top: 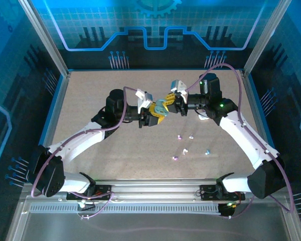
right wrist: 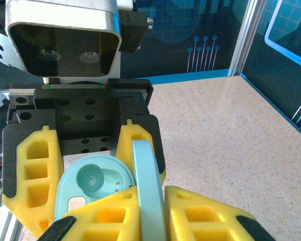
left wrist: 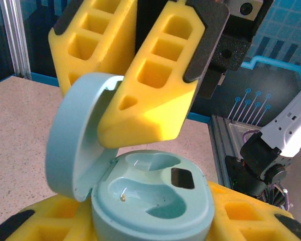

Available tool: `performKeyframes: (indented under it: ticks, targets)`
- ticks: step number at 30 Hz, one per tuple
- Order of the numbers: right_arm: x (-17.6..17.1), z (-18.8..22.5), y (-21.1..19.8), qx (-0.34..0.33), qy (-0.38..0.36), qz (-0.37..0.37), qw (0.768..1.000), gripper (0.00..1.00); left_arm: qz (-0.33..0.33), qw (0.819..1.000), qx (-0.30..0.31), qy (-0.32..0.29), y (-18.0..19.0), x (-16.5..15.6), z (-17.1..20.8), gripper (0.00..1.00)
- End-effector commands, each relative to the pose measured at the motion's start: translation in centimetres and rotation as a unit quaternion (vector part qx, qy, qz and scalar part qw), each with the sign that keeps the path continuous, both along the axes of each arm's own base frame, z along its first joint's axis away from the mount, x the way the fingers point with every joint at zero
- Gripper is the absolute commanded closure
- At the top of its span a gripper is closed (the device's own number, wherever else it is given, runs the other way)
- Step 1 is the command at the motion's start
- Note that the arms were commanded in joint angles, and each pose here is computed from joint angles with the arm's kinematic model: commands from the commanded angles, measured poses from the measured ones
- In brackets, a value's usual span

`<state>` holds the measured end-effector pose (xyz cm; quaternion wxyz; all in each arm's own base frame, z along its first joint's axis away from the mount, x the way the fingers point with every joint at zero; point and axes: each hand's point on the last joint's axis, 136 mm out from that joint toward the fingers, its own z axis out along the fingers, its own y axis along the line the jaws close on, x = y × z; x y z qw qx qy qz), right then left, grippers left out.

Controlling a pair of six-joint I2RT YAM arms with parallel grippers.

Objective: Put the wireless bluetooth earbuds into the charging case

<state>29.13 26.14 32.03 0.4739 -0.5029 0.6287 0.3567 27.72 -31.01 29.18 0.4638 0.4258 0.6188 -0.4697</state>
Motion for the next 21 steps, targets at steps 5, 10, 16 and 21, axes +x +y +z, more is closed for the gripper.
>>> performKeyframes:
  ticks: [5, 10, 16, 21]
  targets:
    - [0.1, 1.4, 0.3, 0.002, 0.020, -0.011, 1.000, 0.71, -0.011, 0.999, -0.014, -0.027, -0.1, -0.5, 0.9, 0.65]
    - [0.9, 1.8, -0.1, 0.011, 0.050, -0.022, 0.998, 0.64, -0.015, 0.999, -0.017, -0.032, 0.0, -0.9, 0.9, 0.65]
    - [1.5, 1.9, -0.2, 0.014, 0.080, -0.033, 0.996, 0.56, -0.016, 0.999, -0.019, -0.036, 0.1, -1.0, 1.0, 0.65]
    - [2.4, 2.1, -0.7, 0.017, 0.098, -0.059, 0.993, 0.50, -0.010, 0.999, -0.022, -0.035, 0.1, -0.8, 1.0, 0.65]
